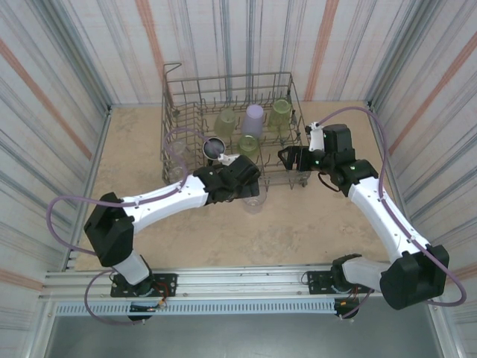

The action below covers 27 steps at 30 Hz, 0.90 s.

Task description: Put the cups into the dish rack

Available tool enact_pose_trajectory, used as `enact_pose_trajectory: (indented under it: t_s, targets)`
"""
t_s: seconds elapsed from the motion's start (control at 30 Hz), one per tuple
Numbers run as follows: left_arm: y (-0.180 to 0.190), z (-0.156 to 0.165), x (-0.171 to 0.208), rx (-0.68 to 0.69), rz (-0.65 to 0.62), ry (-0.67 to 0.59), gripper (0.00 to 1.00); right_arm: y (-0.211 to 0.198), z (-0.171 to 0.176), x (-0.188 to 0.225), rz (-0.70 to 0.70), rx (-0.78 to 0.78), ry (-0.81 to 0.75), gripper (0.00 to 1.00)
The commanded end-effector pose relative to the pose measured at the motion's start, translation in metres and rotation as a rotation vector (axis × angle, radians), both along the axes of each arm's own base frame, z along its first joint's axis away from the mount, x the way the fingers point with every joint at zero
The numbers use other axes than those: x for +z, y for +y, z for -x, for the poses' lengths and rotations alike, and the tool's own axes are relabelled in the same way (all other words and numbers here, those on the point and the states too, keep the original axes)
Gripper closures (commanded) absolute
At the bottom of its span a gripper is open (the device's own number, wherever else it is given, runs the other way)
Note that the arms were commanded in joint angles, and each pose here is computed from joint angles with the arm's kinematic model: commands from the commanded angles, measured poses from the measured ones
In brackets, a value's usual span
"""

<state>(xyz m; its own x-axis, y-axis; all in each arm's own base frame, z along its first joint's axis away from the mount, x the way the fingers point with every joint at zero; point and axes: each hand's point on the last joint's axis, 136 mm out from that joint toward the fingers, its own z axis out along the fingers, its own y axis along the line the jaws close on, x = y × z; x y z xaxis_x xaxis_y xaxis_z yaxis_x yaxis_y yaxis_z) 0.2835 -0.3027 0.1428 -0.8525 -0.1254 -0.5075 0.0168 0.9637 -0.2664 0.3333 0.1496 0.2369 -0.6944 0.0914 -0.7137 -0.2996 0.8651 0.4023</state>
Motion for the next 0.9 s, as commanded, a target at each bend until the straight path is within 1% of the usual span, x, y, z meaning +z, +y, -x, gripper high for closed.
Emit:
enact_pose_trajectory:
  t_s: [0.0,0.13,0.27,0.43,0.6,0.73,0.87]
  targets:
    - [-0.001,-0.020,-0.004,-0.010,-0.008,-0.007,0.01,0.000,0.003,0.006,-0.032,0.001,-0.009,0.01]
    - [-0.005,-0.027,0.000,-0.029,-0.002,-0.016,0.01,0.000,0.004,0.005,-0.038,0.001,-0.004,0.01]
    - [-0.004,-0.025,0.002,-0.038,-0.007,-0.013,0.01,0.001,0.003,0.004,-0.042,0.004,0.003,0.01]
    - [-0.009,-0.011,0.007,-0.078,-0.011,-0.027,0.01,0.001,0.002,0.005,-0.045,0.005,0.002,0.01]
    - [-0.008,0.009,0.009,-0.105,-0.062,-0.056,0.02,0.002,0.001,0.006,-0.049,0.006,0.001,0.01]
    - [-0.003,0.020,-0.005,-0.086,-0.083,-0.026,0.05,0.004,0.001,0.006,-0.055,0.012,0.005,0.01]
    - [0.001,0.022,-0.023,-0.061,-0.108,0.007,0.07,0.004,0.000,0.006,-0.059,0.011,0.003,0.01]
